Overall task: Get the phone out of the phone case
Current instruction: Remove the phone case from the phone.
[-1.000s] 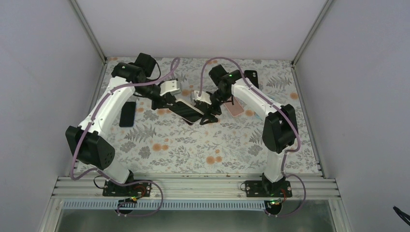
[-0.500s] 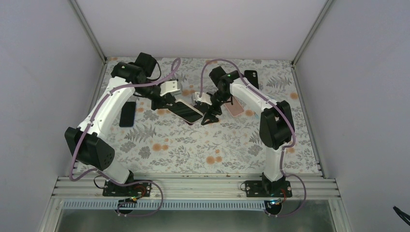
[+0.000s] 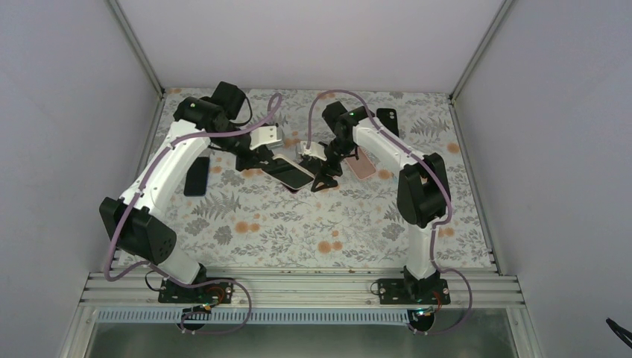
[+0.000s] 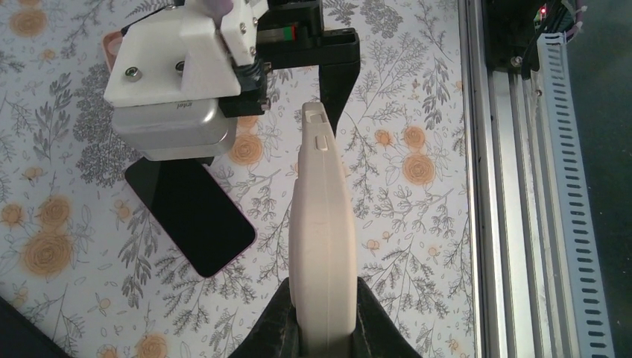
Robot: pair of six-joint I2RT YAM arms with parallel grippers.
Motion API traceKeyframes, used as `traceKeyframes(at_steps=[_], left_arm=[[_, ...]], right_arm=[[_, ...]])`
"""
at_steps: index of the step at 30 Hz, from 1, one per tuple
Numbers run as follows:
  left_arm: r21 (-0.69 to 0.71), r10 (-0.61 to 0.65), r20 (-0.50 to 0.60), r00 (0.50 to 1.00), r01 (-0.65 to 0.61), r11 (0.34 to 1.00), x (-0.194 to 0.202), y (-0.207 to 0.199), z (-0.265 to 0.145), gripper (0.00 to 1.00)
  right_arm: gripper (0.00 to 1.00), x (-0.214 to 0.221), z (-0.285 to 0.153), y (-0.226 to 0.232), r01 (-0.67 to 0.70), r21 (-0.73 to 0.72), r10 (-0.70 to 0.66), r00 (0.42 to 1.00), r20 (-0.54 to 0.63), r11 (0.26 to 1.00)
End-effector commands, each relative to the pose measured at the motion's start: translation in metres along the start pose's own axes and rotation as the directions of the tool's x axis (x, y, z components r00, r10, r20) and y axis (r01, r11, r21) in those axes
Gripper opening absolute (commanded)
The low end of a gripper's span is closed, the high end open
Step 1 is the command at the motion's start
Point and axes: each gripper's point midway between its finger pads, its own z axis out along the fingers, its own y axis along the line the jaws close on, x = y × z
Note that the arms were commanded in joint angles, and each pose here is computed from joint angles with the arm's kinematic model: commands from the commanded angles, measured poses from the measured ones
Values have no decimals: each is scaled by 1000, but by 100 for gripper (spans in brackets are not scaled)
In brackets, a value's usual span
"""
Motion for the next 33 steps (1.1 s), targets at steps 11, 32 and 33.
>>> traceKeyframes(at_steps=[11,32,33], left_arm=[[149,35,78,996,-46,988,-21,-51,13,2],[135,16,89,996,-28,990,-20,-23,40,2],[135,20,99,995,-33,990,-23,-22,39,2]], right_arm=[[98,-29,-37,-77,-66,270,43,995,88,961],[99,-85,-73,-28,-4,172,-43,962,269,985],[99,-88,-71,-26,-2,162,-43,960,276,987]])
